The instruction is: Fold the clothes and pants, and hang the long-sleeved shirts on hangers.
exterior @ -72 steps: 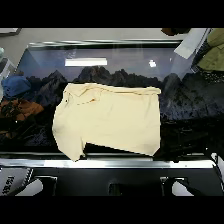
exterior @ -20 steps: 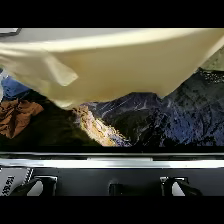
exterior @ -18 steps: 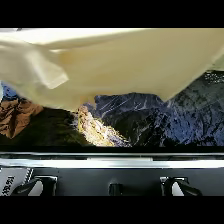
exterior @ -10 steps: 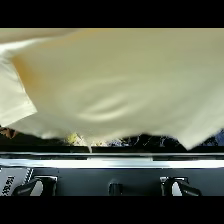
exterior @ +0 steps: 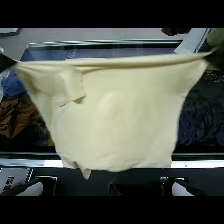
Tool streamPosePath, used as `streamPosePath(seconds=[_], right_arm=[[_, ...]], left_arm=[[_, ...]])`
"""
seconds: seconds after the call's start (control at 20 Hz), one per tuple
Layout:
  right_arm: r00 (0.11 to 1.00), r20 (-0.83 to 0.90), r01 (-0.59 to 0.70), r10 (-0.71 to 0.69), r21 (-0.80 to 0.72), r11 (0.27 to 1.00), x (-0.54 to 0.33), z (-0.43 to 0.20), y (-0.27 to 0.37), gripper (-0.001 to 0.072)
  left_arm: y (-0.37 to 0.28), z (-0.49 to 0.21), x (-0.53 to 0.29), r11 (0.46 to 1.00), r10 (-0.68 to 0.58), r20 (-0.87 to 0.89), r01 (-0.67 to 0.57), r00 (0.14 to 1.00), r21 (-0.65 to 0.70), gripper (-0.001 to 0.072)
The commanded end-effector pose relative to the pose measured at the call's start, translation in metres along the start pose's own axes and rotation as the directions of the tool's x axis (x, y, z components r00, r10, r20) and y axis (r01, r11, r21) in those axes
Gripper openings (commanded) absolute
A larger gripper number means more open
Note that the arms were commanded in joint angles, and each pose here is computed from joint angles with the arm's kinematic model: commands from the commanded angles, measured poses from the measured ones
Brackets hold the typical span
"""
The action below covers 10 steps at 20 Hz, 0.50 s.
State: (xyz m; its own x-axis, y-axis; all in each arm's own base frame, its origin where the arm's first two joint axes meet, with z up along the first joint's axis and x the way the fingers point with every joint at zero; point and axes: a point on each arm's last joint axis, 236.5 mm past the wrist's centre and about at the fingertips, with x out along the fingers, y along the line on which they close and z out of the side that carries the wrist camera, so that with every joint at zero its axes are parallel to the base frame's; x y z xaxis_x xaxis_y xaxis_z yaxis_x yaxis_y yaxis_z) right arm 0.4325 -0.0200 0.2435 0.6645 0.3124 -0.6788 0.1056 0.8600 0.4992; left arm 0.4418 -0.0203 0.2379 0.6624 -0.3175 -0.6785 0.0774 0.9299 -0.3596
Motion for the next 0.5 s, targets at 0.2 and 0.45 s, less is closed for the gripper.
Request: streamPosePath(seconds=[0.2, 0.45], right_arm=[[0.965, -0.247, 0.116, -0.086, 0.11, 0.987, 0.24, -0.042, -0.121, 0.0026], [0.98, -0.15, 0.147, -0.133, 0.092, 0.985, 0.261, -0.022, -0.143, 0.0026]], left_arm=[[0.037, -0.074, 0.259, 0.987, -0.1, -0.258, 0.062, 0.961, -0.151, 0.0013], [0.059, -0.071, 0.296, 0.994, -0.064, -0.203, 0.045, 0.977, -0.097, 0.0013]])
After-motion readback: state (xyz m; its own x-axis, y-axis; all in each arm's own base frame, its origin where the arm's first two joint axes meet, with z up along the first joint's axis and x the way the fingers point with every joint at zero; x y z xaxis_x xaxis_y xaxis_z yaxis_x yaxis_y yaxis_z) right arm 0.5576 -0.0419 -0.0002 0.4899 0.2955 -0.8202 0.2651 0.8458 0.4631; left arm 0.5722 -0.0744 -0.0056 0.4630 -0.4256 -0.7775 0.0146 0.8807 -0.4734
